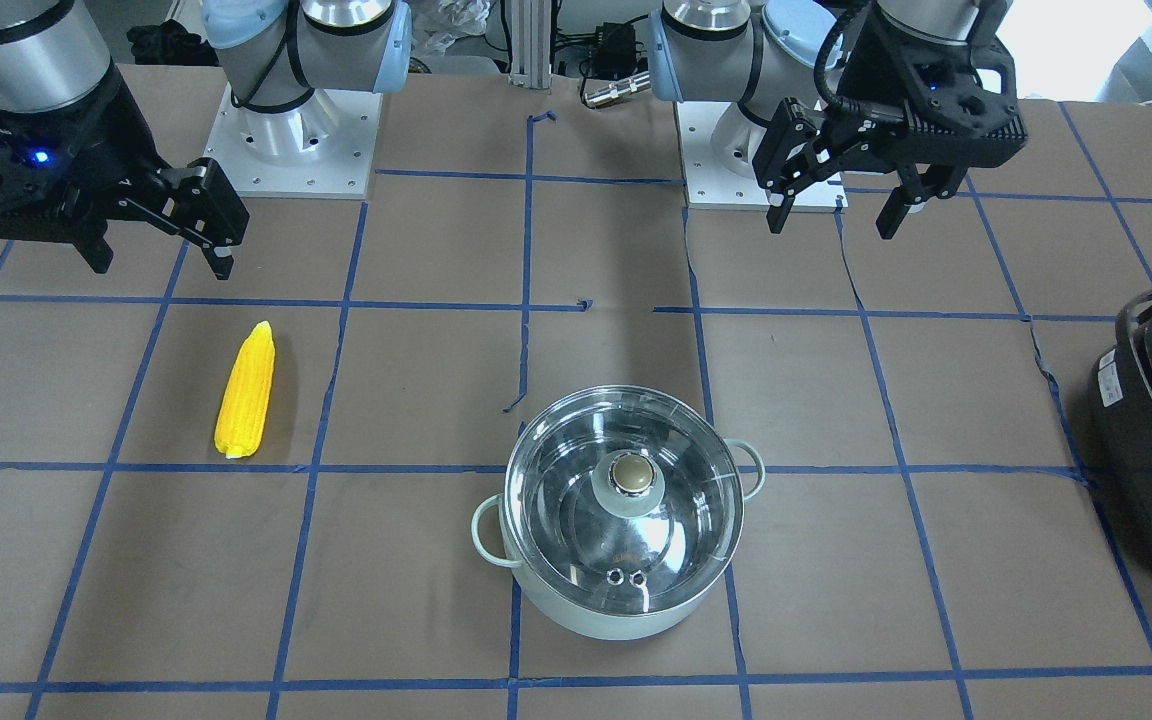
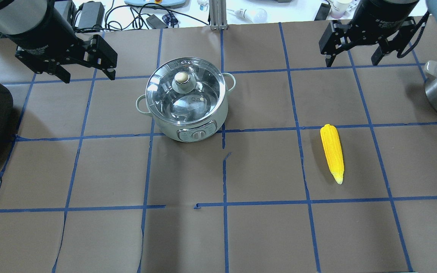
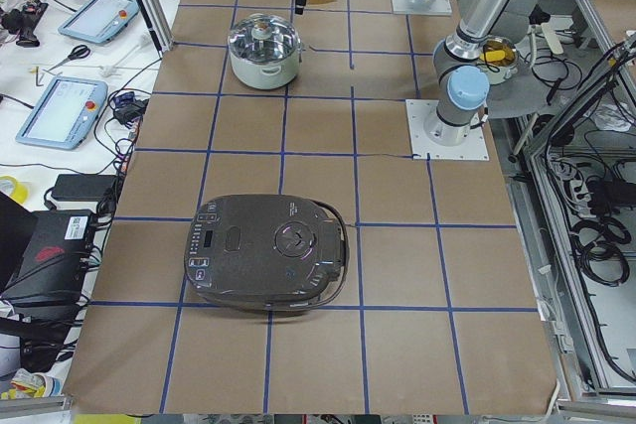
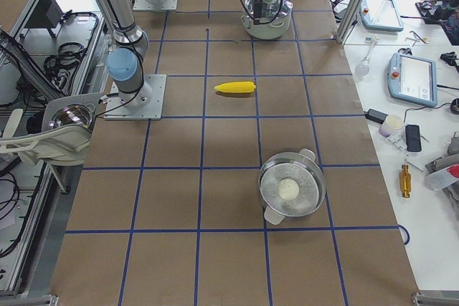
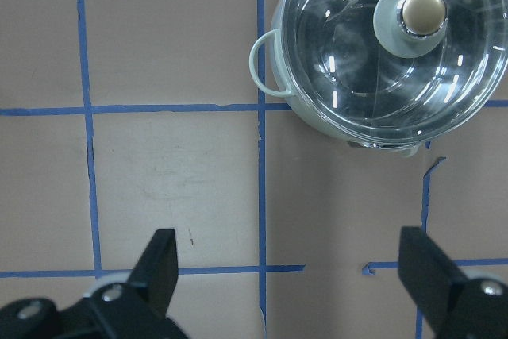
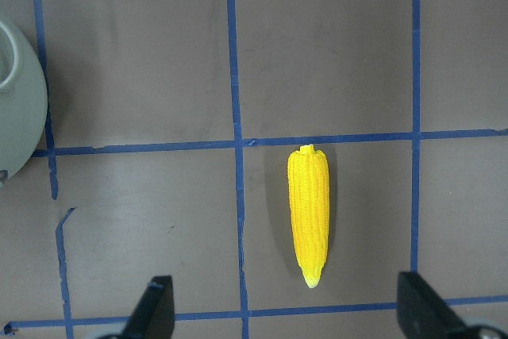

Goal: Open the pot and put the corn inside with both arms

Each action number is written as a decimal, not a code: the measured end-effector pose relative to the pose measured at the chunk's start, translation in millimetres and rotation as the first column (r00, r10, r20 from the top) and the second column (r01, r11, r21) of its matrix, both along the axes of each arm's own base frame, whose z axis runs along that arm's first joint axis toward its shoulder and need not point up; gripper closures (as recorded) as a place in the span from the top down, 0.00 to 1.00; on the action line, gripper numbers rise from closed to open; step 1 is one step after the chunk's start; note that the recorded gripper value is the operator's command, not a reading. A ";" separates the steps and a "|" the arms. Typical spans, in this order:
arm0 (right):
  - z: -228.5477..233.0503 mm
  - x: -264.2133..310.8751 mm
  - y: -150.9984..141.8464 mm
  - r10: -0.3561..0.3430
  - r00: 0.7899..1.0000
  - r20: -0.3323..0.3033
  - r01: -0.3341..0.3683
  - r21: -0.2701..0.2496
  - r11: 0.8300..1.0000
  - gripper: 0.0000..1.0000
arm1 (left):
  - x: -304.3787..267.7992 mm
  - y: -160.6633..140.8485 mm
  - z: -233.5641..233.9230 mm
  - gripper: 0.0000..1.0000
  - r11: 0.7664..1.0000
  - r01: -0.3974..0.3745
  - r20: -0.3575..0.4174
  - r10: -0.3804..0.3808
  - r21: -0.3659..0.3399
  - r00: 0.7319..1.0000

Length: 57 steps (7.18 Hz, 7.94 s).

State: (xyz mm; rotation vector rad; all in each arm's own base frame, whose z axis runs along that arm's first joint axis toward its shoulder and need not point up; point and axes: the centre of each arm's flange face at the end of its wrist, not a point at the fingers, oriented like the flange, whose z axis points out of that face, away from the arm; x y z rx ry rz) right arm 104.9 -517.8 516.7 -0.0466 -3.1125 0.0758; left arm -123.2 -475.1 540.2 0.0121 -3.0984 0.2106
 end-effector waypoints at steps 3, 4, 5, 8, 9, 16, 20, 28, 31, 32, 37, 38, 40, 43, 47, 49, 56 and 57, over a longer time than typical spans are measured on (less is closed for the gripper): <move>0.0 0.1 0.0 0.000 1.000 0.000 0.000 0.000 1.000 1.00 | -0.3 0.1 -0.3 1.00 1.000 0.000 -0.002 0.000 0.001 1.000; 0.1 0.1 0.0 0.000 1.000 0.000 0.000 0.000 1.000 1.00 | -0.3 0.1 -0.3 1.00 1.000 0.000 -0.002 0.000 0.001 1.000; 0.2 0.1 -0.1 0.000 1.000 0.000 0.000 0.000 1.000 1.00 | -0.5 0.1 -0.4 1.00 1.000 0.001 -0.001 -0.001 0.001 1.000; 0.3 0.1 0.0 0.000 1.000 0.000 0.000 -0.001 1.000 1.00 | -0.2 0.0 -0.4 1.00 1.000 0.000 -0.004 0.000 0.001 1.000; 0.3 0.0 -0.1 0.000 1.000 0.000 0.000 -0.001 1.000 1.00 | -0.5 0.0 -0.4 1.00 1.000 0.000 -0.006 0.000 0.001 1.000; 0.4 -0.7 -0.2 -0.001 1.000 0.000 0.001 -0.001 1.000 1.00 | 0.5 -13.6 -1.4 1.00 1.000 -0.011 0.000 0.011 -0.023 1.000; 0.7 -0.7 -0.3 -0.002 1.000 0.000 0.002 -0.002 1.000 1.00 | -17.5 -43.5 -11.1 1.00 0.989 0.031 0.002 -0.031 -0.143 1.000; 0.7 -1.8 -0.5 -0.001 1.000 0.000 0.001 -0.001 1.000 1.00 | -141.5 -144.3 -175.9 0.92 1.000 0.014 -0.029 -0.013 0.011 0.999; 0.7 -1.7 -0.5 0.000 1.000 0.000 0.000 -0.002 1.000 1.00 | -144.7 -152.8 -206.1 0.78 0.998 0.002 -0.018 -0.001 0.056 1.000; 0.7 -1.3 -0.4 0.000 1.000 0.000 0.000 -0.001 1.000 1.00 | -144.8 -152.7 -207.1 0.71 0.998 0.002 -0.016 -0.001 0.060 1.000; 0.7 -0.8 -0.3 0.001 1.000 0.000 -0.001 -0.002 1.000 1.00 | -144.4 -150.8 -204.2 0.41 0.998 0.002 -0.016 -0.001 0.066 1.000; 0.7 -0.8 -0.3 0.000 1.000 0.000 0.000 -0.002 1.000 1.00 | -144.3 -149.9 -202.9 0.36 0.998 0.005 -0.015 -0.004 0.065 1.000; 0.7 -0.8 -0.3 0.000 1.000 0.000 0.000 -0.002 1.000 1.00 | -143.6 -147.9 -195.5 0.30 0.998 0.012 -0.013 -0.011 0.058 1.000; 0.7 -1.2 -0.4 -0.001 1.000 0.000 0.001 -0.002 1.000 1.00 | -112.3 -150.2 -154.0 0.30 0.998 -0.014 -0.013 0.014 0.064 1.000; 0.7 -1.3 -0.4 -0.001 1.000 0.000 0.001 -0.002 1.000 1.00 | 78.8 -164.5 -131.2 0.21 0.992 0.100 0.015 -0.102 0.080 0.995; 0.2 -1.0 -0.2 0.000 1.000 -0.001 0.000 0.000 1.000 1.00 | 194.0 -153.3 -176.5 0.21 0.990 0.107 0.009 -0.109 0.096 0.994; -3.1 -6.8 -1.3 0.001 1.000 -0.007 -0.001 0.017 1.000 1.00 | 249.7 -131.0 -313.7 0.55 0.989 0.113 -0.010 -0.112 0.094 0.994; -13.7 -13.0 -2.6 -0.008 1.000 -0.005 0.008 0.040 0.999 1.00 | 248.8 -127.7 -319.6 0.75 0.988 0.112 -0.017 -0.111 0.104 0.994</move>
